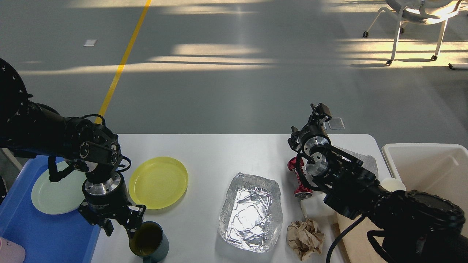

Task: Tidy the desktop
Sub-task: 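Grasp the dark teal mug with the left gripper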

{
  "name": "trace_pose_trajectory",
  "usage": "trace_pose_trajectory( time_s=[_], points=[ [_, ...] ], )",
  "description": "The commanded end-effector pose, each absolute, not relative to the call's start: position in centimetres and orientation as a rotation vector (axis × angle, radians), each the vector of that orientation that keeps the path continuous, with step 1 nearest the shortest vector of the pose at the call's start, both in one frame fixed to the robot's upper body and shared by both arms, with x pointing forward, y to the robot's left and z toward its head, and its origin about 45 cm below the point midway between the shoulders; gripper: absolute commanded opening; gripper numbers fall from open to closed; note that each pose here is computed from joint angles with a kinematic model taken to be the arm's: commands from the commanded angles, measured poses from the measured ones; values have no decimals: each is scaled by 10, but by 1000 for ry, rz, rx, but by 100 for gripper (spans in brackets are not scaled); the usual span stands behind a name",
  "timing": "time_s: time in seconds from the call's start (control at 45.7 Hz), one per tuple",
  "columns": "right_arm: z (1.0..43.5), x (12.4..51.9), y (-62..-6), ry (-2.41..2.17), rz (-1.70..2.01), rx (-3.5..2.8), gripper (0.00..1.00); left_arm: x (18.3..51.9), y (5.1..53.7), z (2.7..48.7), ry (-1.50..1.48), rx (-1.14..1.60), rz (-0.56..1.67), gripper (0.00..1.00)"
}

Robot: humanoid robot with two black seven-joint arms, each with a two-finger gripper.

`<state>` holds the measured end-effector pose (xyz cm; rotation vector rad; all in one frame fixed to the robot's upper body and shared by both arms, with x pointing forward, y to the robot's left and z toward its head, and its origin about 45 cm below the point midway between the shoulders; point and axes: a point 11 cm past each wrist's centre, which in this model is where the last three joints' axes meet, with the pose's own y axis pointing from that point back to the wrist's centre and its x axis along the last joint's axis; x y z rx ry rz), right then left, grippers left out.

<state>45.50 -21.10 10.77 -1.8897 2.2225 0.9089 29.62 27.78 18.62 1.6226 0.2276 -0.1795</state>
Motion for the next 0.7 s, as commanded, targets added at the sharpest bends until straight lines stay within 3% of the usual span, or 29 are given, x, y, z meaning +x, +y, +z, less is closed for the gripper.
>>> trace_pose_trajectory(
  time_s=[0.0, 0.679],
  points=[
    [108, 455, -211, 2224, 909, -1888, 100, 293, 273, 179, 226, 1620, -194, 53],
    [108, 455, -211, 2222, 909, -1891, 100, 283, 267, 147, 157, 1671, -172, 52]
  ],
)
